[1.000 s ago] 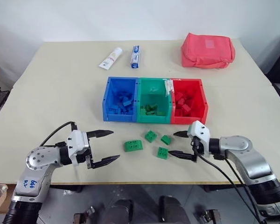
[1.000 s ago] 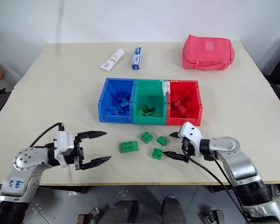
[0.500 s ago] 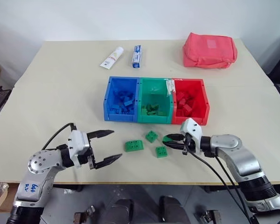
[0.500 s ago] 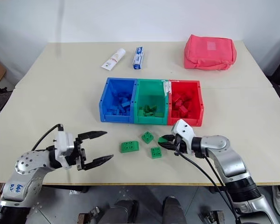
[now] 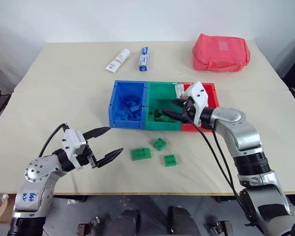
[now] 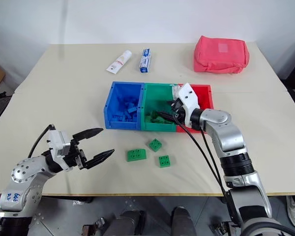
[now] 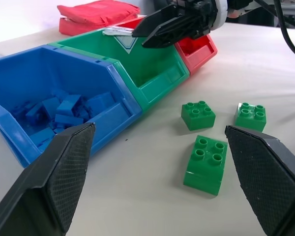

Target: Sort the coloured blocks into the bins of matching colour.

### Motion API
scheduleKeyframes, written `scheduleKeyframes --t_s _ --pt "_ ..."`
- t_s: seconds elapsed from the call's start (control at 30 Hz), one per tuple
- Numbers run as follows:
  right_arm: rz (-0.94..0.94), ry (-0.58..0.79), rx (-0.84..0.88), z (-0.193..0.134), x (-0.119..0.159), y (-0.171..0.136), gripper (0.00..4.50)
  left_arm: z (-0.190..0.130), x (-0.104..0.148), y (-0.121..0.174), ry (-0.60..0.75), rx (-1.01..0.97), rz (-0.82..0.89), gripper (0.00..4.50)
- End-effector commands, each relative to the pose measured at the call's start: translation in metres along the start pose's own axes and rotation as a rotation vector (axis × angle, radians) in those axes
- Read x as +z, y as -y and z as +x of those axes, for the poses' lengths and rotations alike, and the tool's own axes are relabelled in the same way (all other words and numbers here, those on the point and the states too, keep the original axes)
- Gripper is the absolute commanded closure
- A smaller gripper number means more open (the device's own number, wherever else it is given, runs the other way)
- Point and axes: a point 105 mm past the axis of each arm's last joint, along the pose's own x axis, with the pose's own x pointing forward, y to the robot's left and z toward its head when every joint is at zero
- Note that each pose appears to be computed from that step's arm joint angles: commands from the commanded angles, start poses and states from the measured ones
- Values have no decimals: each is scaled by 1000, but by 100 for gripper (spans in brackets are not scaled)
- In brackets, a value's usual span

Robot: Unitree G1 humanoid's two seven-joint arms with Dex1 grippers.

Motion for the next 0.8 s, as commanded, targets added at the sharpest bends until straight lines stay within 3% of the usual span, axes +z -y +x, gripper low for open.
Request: scheduleKeyframes --t_s 0.03,0.1,0.23,0.53,0.67,0.8 --pt "-63 79 15 -13 20 1 52 -3 3 -2 4 11 36 0" --pt "-88 126 79 -28 23 -7 2 -3 2 -2 1 11 52 0" --pt "-166 136 258 -67 17 -30 2 -4 -4 0 -48 -47 77 0" --pt "-230 -181 273 -158 -56 -12 2 -3 -22 6 -139 -234 88 0" --pt "-252 -198 325 -167 -71 -20 2 3 -21 6 -130 -284 113 0" --pt "-249 -164 391 -147 -68 -35 2 6 -18 10 -120 -329 103 0"
